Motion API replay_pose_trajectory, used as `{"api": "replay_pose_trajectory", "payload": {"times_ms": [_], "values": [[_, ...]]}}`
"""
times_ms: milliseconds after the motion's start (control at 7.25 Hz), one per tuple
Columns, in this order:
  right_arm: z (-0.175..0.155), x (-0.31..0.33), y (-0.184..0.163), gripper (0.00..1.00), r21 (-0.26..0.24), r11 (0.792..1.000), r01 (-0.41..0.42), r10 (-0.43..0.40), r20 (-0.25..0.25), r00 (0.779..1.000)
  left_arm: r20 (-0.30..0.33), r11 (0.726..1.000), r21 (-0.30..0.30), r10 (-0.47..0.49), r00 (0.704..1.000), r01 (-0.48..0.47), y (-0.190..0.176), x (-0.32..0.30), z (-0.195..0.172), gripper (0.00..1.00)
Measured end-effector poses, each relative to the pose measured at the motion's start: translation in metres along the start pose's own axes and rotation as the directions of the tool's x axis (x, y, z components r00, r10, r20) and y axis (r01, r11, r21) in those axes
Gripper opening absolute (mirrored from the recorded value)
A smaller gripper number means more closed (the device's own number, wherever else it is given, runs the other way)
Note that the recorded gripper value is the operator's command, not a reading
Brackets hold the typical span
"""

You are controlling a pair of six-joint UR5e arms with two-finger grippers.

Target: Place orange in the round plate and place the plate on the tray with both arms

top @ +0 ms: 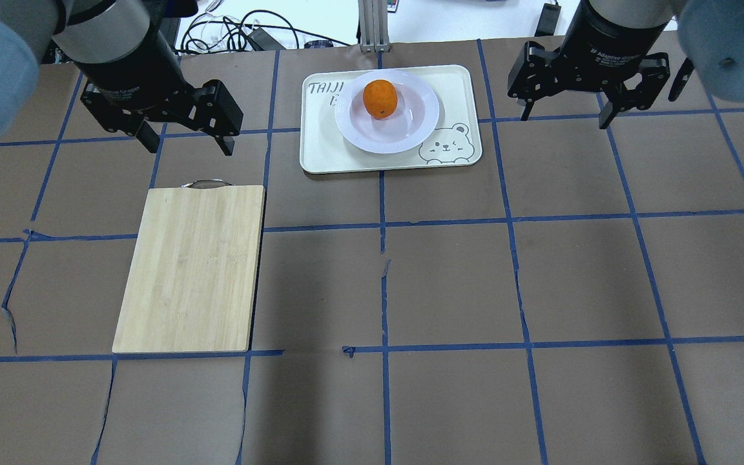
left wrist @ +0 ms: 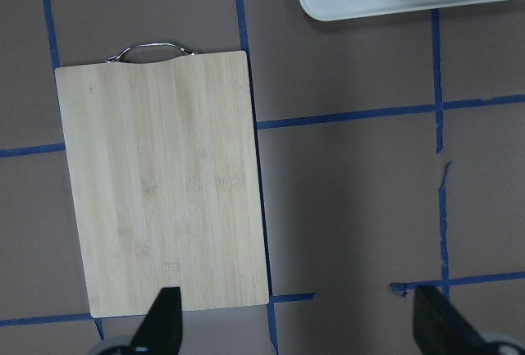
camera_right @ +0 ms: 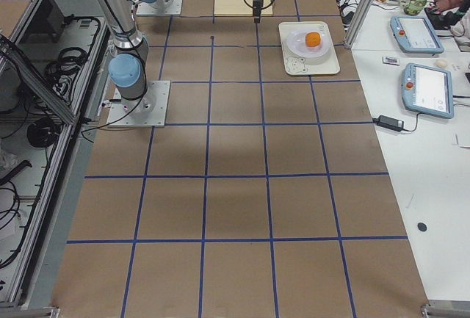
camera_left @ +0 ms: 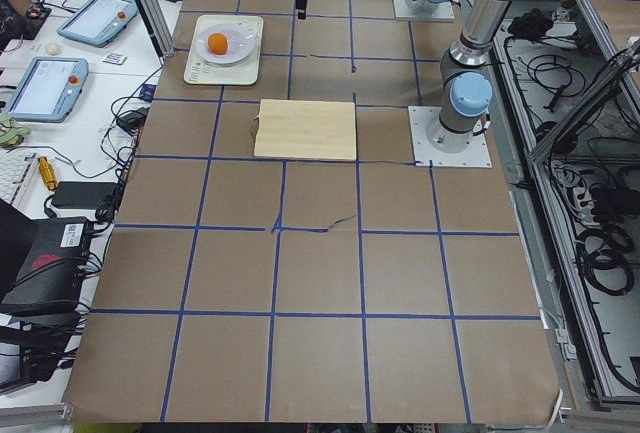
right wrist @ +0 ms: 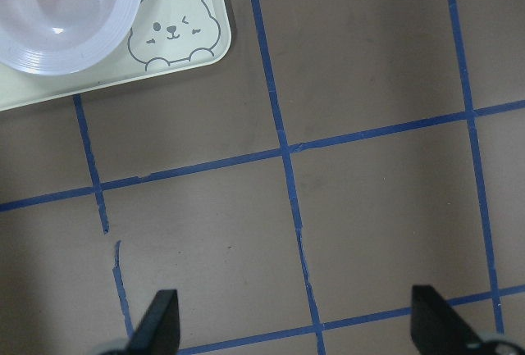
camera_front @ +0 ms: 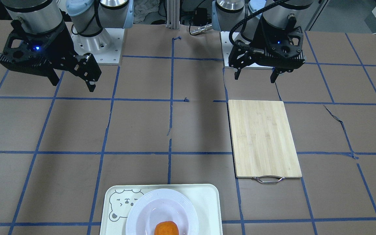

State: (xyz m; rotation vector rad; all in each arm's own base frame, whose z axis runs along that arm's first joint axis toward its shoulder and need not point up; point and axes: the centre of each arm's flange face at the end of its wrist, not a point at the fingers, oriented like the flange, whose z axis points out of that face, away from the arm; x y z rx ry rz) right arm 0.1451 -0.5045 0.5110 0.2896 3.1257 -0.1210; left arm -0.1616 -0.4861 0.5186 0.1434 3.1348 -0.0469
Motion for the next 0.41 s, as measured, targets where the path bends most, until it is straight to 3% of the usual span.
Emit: {"api": "replay_pose_trajectory", "payload": {"times_ms": [414], "values": [[0.0007,-0.0001,-0.0006,1.00,0.000,1.000,-0.001,0.001,0.000,1.000,0.000,1.000,0.001,0.000,1.000,0.000,-0.0001,0.0000,-0.0002,1.00]]}}
